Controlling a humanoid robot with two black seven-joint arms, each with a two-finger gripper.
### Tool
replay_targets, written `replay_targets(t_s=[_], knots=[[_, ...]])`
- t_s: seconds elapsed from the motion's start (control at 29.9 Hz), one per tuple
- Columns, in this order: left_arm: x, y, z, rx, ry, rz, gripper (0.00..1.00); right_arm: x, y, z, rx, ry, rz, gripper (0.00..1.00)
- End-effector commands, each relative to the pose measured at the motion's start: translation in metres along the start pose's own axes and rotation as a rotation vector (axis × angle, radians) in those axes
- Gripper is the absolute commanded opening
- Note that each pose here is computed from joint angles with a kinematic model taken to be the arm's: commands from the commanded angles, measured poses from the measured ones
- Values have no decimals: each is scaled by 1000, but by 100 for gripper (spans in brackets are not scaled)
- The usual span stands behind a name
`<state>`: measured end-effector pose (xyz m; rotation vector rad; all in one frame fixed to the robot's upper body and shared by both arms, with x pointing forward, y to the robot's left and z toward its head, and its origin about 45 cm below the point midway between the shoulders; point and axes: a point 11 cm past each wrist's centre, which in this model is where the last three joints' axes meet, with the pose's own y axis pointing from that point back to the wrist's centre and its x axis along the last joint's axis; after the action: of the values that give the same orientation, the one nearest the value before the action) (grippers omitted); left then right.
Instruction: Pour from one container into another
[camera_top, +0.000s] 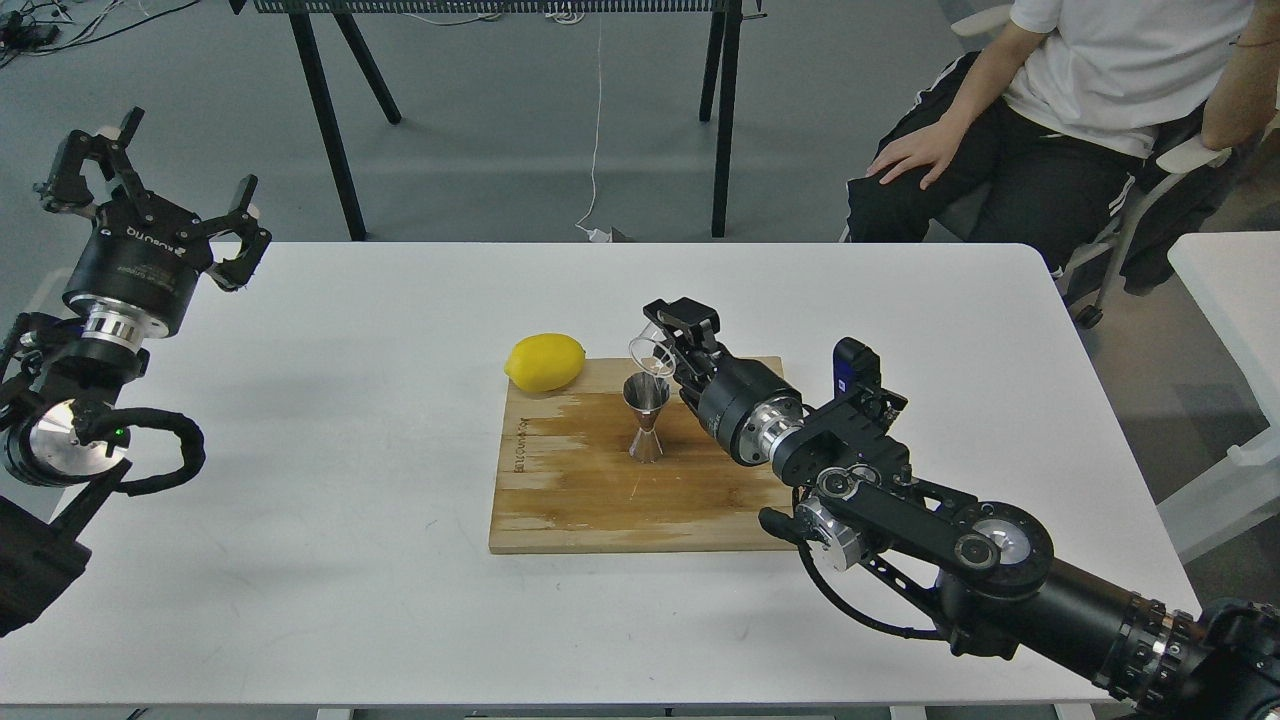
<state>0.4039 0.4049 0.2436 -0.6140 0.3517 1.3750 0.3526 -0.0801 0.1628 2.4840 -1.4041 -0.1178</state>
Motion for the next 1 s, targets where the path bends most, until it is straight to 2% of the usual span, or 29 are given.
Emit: replay_targets(t_s=[0.0,0.97], knots=[[0,0,0,0,1,-1,100,1,0,1,4,22,7,39],[1,0,3,-1,-5,-2,100,-12,5,6,102,205,-10,38]])
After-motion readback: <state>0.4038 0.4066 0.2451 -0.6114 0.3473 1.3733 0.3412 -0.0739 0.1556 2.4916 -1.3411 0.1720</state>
